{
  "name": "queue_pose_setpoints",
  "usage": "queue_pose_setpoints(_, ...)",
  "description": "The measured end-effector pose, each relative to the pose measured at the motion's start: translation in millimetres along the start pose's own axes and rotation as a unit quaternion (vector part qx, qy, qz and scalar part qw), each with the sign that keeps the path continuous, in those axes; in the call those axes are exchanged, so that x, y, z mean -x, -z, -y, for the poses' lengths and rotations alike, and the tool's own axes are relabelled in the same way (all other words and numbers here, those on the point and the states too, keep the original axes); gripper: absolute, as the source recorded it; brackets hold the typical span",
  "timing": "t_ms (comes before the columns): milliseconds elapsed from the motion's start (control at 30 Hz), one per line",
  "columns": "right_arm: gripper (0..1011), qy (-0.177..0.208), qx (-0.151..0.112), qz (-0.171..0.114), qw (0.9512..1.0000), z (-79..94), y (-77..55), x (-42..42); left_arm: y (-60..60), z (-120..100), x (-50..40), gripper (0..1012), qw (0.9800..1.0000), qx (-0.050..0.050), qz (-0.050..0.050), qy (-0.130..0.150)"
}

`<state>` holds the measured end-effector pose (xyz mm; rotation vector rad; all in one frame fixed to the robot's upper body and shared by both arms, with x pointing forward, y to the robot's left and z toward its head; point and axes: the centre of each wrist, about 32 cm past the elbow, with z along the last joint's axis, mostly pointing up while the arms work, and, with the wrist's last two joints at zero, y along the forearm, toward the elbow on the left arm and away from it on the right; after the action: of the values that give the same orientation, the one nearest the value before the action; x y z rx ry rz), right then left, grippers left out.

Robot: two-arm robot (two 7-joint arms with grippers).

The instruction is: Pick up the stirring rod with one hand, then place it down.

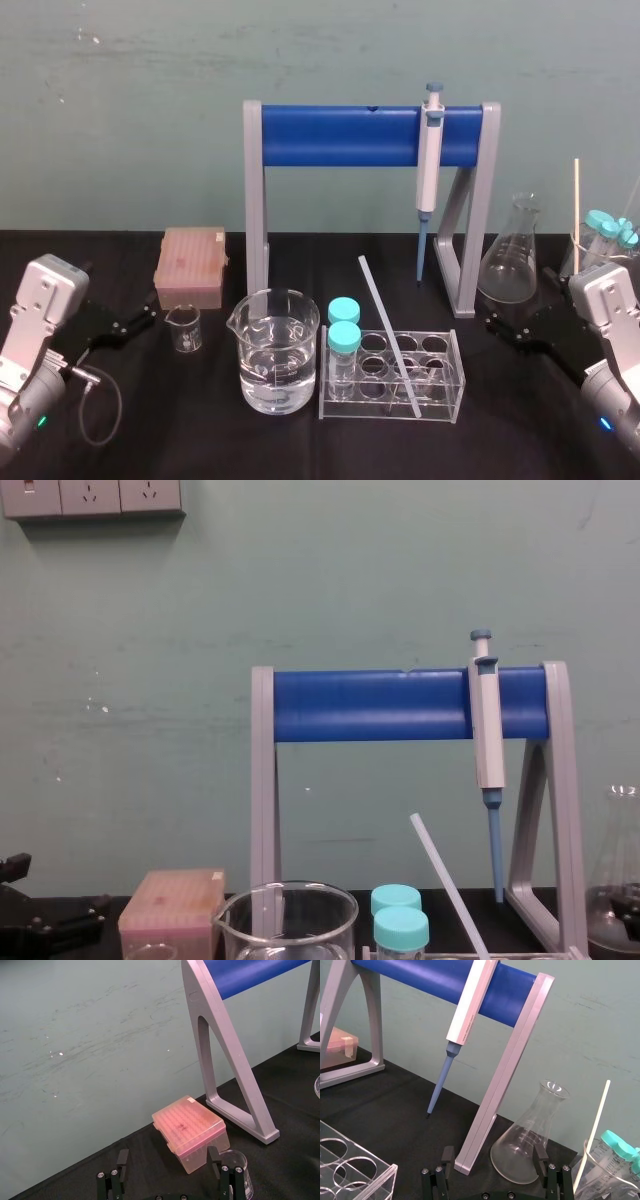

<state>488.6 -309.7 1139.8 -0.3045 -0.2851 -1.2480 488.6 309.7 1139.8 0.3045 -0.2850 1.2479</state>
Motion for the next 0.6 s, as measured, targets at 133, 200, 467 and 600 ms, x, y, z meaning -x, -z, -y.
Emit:
queue_pose_setpoints(133,1000,0.000,0.000,0.000,1.0000,0.0,0.0,0.0,0.0,0.0,0.0,1000,1.0000,0.000,0.000,0.000)
queue_pose_setpoints(200,1000,0.000,0.000,0.000,1.0000,0.0,0.0,0.0,0.0,0.0,0.0,1000,1.0000,0.000,0.000,0.000)
queue_pose_setpoints(467,1000,0.000,0.000,0.000,1.0000,0.0,0.0,0.0,0.0,0.0,0.0,1000,1.0000,0.000,0.000,0.000)
queue_pose_setpoints(600,1000,0.000,0.000,0.000,1.0000,0.0,0.0,0.0,0.0,0.0,0.0,1000,1.0000,0.000,0.000,0.000)
